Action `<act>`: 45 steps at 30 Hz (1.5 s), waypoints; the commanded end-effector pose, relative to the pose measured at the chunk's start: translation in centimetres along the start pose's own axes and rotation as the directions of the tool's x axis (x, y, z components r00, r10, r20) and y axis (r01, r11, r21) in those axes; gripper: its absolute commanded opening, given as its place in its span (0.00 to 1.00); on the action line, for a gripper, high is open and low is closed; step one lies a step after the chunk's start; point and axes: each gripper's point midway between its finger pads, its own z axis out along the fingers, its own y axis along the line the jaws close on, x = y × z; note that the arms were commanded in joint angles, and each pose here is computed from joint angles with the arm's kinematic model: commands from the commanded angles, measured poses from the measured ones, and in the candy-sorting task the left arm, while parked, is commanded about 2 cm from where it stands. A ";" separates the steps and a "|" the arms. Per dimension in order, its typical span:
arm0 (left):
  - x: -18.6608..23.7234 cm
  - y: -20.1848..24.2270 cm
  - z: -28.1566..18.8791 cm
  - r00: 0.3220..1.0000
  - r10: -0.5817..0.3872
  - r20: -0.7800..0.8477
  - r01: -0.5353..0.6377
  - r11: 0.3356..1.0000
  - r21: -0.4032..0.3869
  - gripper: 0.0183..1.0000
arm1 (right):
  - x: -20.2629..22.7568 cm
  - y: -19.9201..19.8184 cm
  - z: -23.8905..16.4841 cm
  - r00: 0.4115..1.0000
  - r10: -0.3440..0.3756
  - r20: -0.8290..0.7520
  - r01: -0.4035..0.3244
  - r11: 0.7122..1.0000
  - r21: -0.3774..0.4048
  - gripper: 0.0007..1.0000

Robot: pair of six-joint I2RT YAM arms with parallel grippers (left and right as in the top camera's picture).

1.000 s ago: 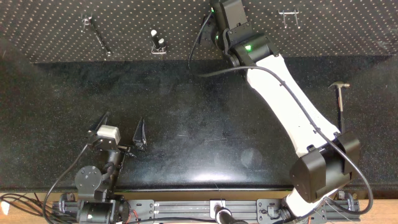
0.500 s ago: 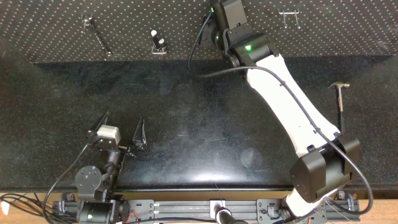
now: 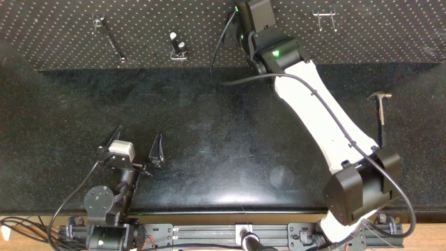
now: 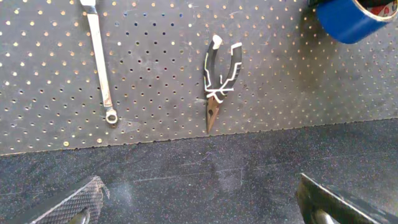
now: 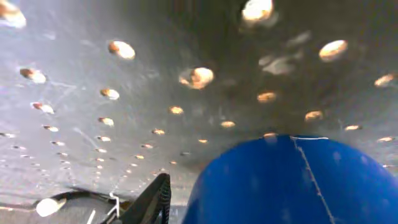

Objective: Place Tools Onto Pegboard

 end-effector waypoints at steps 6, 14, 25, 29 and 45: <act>0.0 -0.3 -0.1 1.000 0.013 0.003 -0.013 1.000 0.018 0.99 | 2.3 -5.7 4.2 0.998 -0.013 -0.054 0.022 0.984 0.176 0.32; 0.0 -0.3 -0.1 1.000 0.013 0.003 -0.013 1.000 0.018 0.99 | 3.4 -5.7 3.5 0.994 -0.022 -0.110 0.044 0.980 0.196 0.32; 0.0 -0.3 -0.1 1.000 0.013 0.003 -0.013 1.000 0.018 1.00 | 3.5 -5.7 2.3 0.987 -0.026 -0.159 0.061 0.974 0.218 0.32; 0.0 -0.3 -0.1 1.000 0.013 0.003 -0.013 1.000 0.018 1.00 | 3.7 -5.8 1.7 0.982 -0.026 -0.186 0.069 0.971 0.230 0.32; 0.0 -0.3 -0.1 1.000 0.013 0.003 -0.013 1.000 0.018 1.00 | 4.2 -3.7 0.5 0.963 -0.002 -0.268 0.040 0.990 0.135 0.32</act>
